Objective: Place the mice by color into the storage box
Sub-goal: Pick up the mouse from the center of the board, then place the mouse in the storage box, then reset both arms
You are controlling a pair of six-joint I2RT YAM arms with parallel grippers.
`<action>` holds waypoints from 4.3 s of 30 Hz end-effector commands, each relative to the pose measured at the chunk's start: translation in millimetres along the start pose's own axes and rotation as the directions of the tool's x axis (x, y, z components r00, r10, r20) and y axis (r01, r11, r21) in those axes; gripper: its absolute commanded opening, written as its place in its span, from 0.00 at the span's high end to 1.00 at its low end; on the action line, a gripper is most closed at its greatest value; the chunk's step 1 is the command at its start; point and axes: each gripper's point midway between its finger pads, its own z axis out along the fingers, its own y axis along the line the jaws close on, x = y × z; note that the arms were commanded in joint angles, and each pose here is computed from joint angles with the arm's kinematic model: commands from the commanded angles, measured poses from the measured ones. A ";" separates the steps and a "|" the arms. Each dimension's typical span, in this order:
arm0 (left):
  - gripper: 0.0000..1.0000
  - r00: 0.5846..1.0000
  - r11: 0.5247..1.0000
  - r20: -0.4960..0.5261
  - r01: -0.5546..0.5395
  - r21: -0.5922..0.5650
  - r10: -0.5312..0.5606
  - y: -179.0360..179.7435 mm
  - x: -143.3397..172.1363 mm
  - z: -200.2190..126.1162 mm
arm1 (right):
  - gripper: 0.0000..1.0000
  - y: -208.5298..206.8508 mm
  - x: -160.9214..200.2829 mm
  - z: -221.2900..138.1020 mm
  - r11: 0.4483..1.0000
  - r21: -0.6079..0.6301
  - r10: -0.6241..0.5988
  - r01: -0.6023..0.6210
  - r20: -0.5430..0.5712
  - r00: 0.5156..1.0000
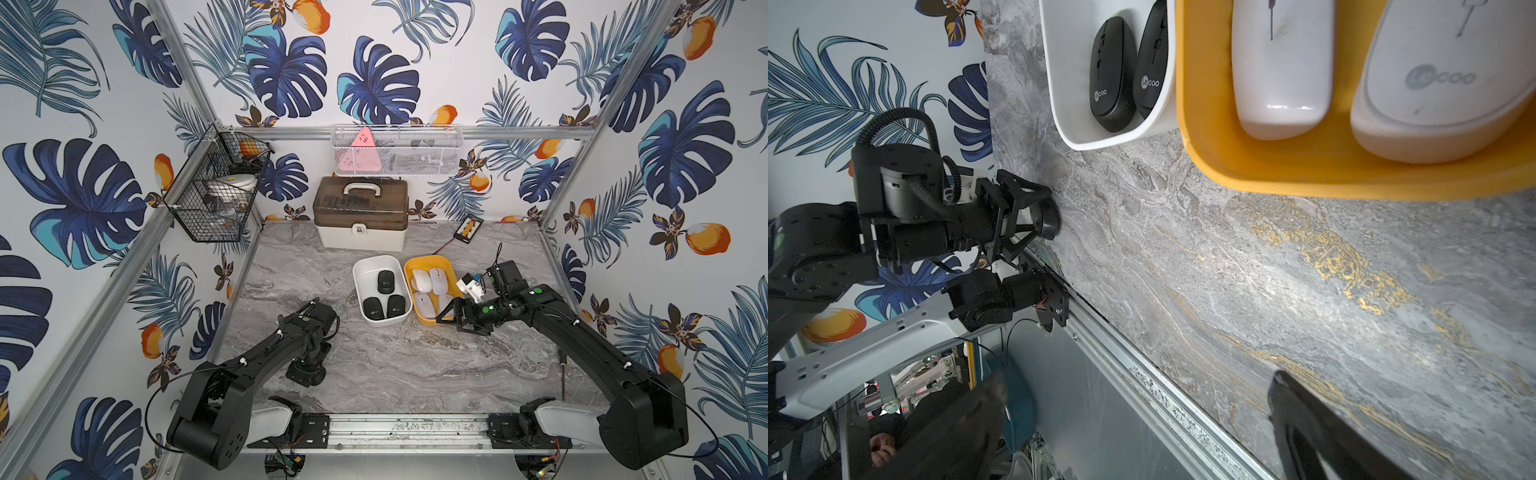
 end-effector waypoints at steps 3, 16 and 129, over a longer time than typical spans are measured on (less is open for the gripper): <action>0.26 0.999 0.999 -0.023 -0.039 0.018 0.039 -2.0 3.0 0.7 | 0.00 1.9 -4.1 1.3 1.000 -0.012 -0.012 0.012 0.014 1.000; 0.38 0.991 0.986 -0.015 -0.133 0.102 0.136 -24.6 -0.2 -26.5 | 0.00 1.4 -5.5 1.7 1.000 -0.007 -0.013 0.013 0.017 1.000; 0.01 0.382 0.625 0.881 -0.769 0.135 0.279 -160.9 -153.9 -68.2 | 0.00 -224.7 -157.5 -82.8 0.686 0.688 -0.485 -0.236 0.674 0.557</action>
